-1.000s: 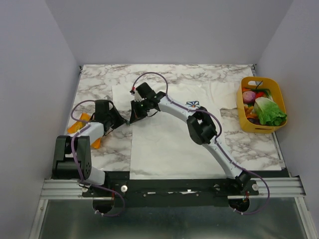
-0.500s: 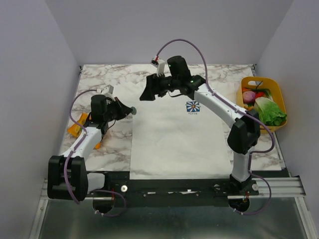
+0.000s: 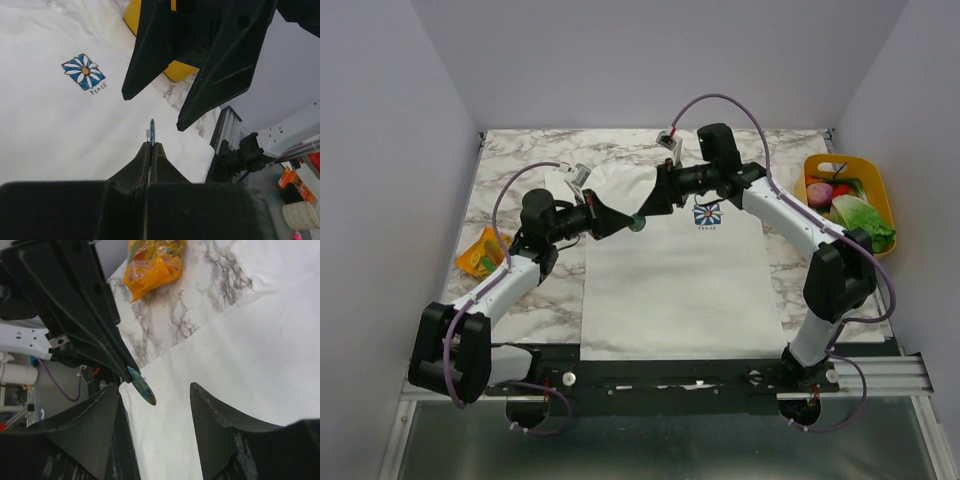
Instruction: Pin the brooch onto the clothing
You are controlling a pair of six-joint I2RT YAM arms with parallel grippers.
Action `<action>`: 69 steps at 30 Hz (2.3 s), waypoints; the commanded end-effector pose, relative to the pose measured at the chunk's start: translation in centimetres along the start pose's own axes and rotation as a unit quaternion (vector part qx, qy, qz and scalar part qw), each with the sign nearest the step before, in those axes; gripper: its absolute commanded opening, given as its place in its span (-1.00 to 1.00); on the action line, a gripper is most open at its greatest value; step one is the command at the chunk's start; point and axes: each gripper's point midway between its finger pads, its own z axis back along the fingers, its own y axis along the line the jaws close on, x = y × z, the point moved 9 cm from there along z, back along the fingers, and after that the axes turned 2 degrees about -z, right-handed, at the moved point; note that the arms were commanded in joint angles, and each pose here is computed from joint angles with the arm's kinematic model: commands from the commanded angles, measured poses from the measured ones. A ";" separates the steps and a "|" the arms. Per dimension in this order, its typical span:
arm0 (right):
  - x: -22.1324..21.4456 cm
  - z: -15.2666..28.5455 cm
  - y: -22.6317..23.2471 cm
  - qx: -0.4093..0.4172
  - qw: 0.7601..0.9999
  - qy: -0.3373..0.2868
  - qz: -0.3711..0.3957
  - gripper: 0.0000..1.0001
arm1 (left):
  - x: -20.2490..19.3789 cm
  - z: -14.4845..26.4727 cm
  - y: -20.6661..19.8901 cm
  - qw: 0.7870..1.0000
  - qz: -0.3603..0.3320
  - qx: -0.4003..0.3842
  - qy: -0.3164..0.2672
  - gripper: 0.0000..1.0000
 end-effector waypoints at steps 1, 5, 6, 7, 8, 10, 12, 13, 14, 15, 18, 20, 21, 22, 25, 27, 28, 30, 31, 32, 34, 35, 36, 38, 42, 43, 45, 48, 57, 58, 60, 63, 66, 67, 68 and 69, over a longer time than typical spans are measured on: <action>0.1 1.1 2.4 0.084 0.995 0.002 0.047 0.31 | 0.9 -0.5 -2.1 0.996 -0.034 -0.077 0.006 -1.00; -0.1 0.8 2.2 0.092 0.995 0.009 0.036 -0.04 | 1.1 -0.6 -2.2 0.996 -0.038 -0.081 0.003 -1.00; -0.1 0.7 1.9 0.085 0.996 0.010 0.034 -0.04 | 1.2 -0.7 -2.3 0.996 -0.039 -0.082 0.002 -1.00; -0.3 0.6 1.7 0.082 0.996 0.015 0.031 -0.04 | 1.2 -0.7 -2.3 0.996 -0.040 -0.084 0.002 -1.00; -0.4 0.6 1.6 0.084 0.996 0.018 0.032 -0.04 | 1.2 -0.7 -2.2 0.996 -0.039 -0.082 0.002 -1.00; -0.5 0.6 1.7 0.094 0.995 0.022 0.031 -0.04 | 1.2 -0.7 -2.2 0.996 -0.039 -0.081 0.002 -1.00; -0.6 0.5 1.7 0.108 0.993 0.024 0.034 -0.04 | 1.2 -0.7 -2.1 0.996 -0.039 -0.077 0.002 -1.00; -0.6 0.4 1.7 0.114 0.993 0.026 0.035 -0.04 | 1.2 -0.7 -2.1 0.996 -0.039 -0.075 0.001 -1.00; -0.8 0.1 1.3 0.115 0.993 0.030 0.028 -0.05 | 1.2 -0.8 -2.0 0.996 -0.038 -0.077 0.003 -1.00; -0.9 -0.1 1.1 0.118 0.992 0.032 0.025 -0.14 | 1.3 -0.8 -2.1 0.996 -0.039 -0.078 0.003 -1.00; -1.0 -0.6 0.5 0.132 0.990 0.040 0.014 -0.67 | 1.3 -0.8 -2.1 0.996 -0.039 -0.076 0.003 -1.00; -0.8 -0.8 0.8 0.140 0.989 0.041 0.018 -0.78 | 1.3 -0.8 -2.1 0.996 -0.042 -0.075 0.004 -1.00; -0.7 -0.8 0.8 0.138 0.989 0.040 0.020 -0.86 | 1.4 -0.8 -2.1 0.996 -0.042 -0.073 0.004 -1.00; -0.7 -0.9 0.9 0.137 0.989 0.041 0.023 -0.92 | 1.4 -0.8 -2.1 0.996 -0.043 -0.072 0.004 -1.00; -0.4 -0.8 1.3 0.115 0.992 0.036 0.028 -0.99 | 1.7 -1.0 -1.8 0.998 -0.042 -0.054 0.002 -0.93; 0.4 -0.6 1.0 0.062 0.998 0.023 0.021 -0.99 | 1.5 -0.9 -1.4 0.999 -0.044 -0.019 0.016 -0.60; 0.8 -0.4 1.1 0.041 0.999 0.016 0.021 -0.99 | 2.5 -1.1 -0.9 0.998 -0.052 0.035 -0.008 -0.21; 1.9 -0.1 0.7 -0.027 1.000 -0.004 0.001 -0.99 | 2.2 -0.7 -0.2 0.988 -0.069 0.137 0.010 0.19; 2.3 0.0 0.6 -0.052 0.999 -0.013 -0.006 -0.99 | 3.0 -0.8 -0.4 0.980 -0.091 0.178 0.002 0.41; 2.5 0.0 0.6 -0.074 0.997 -0.019 -0.030 -0.99 | 2.9 -1.2 -0.6 0.963 -0.115 0.245 -0.010 0.46; 3.5 0.3 0.1 -0.140 0.988 -0.047 -0.052 -0.99 | 2.8 -1.4 -1.0 0.947 -0.137 0.290 -0.004 0.53; 3.6 0.4 0.0 -0.157 0.983 -0.054 -0.083 -0.99 | 2.7 -1.5 -1.0 0.935 -0.147 0.324 -0.012 0.53; 3.7 0.4 -0.3 -0.183 0.976 -0.063 -0.097 -0.99 | 2.4 -1.7 -1.2 0.929 -0.159 0.334 -0.010 0.54; 4.3 0.5 0.0 -0.189 0.971 -0.069 -0.128 -0.99 | 2.2 -2.1 -1.6 0.917 -0.183 0.355 -0.011 0.53; 4.5 0.3 0.1 -0.193 0.966 -0.074 -0.154 -0.99 | 0.6 -4.0 -3.4 0.889 -0.260 0.378 0.015 0.49; 4.5 0.4 0.1 -0.195 0.965 -0.075 -0.156 -0.99 | 0.8 -4.5 -4.0 0.883 -0.274 0.380 0.014 0.47; 4.4 0.4 0.0 -0.199 0.964 -0.071 -0.160 -0.99 | 0.2 -5.4 -3.8 0.869 -0.296 0.395 0.037 0.46; 4.1 0.5 0.0 -0.200 0.963 -0.069 -0.165 -0.99 | -0.2 -6.9 -3.9 0.858 -0.318 0.400 0.050 0.41; 3.7 0.6 0.1 -0.201 0.963 -0.065 -0.166 -0.99 | 0.1 -9.2 -4.3 0.821 -0.364 0.437 0.052 0.25; 3.6 0.5 0.0 -0.200 0.963 -0.063 -0.167 -0.99 | 0.1 -9.2 -4.3 0.820 -0.367 0.437 0.051 0.20; 3.5 0.3 -0.1 -0.195 0.964 -0.059 -0.169 -0.99 | 0.2 -9.3 -4.5 0.822 -0.366 0.434 0.040 0.12; 3.3 0.0 -0.3 -0.189 0.965 -0.052 -0.174 -0.99 | 0.2 -9.3 -4.3 0.820 -0.369 0.437 0.038 -0.08; 3.1 -0.2 -0.3 -0.176 0.968 -0.044 -0.176 -0.99 | 0.0 -9.5 -3.9 0.812 -0.372 0.448 0.043 -0.46; 3.0 -0.3 -0.4 -0.172 0.968 -0.041 -0.178 -0.99 | 0.0 -9.5 -3.8 0.810 -0.372 0.451 0.043 -0.69; 2.9 -0.3 -0.4 -0.171 0.968 -0.040 -0.179 -0.99 | -0.1 -9.6 -3.7 0.810 -0.370 0.453 0.043 -0.81; 2.7 -0.4 -0.5 -0.169 0.968 -0.038 -0.182 -0.99 | 0.0 -9.7 -3.8 0.811 -0.367 0.454 0.040 -0.89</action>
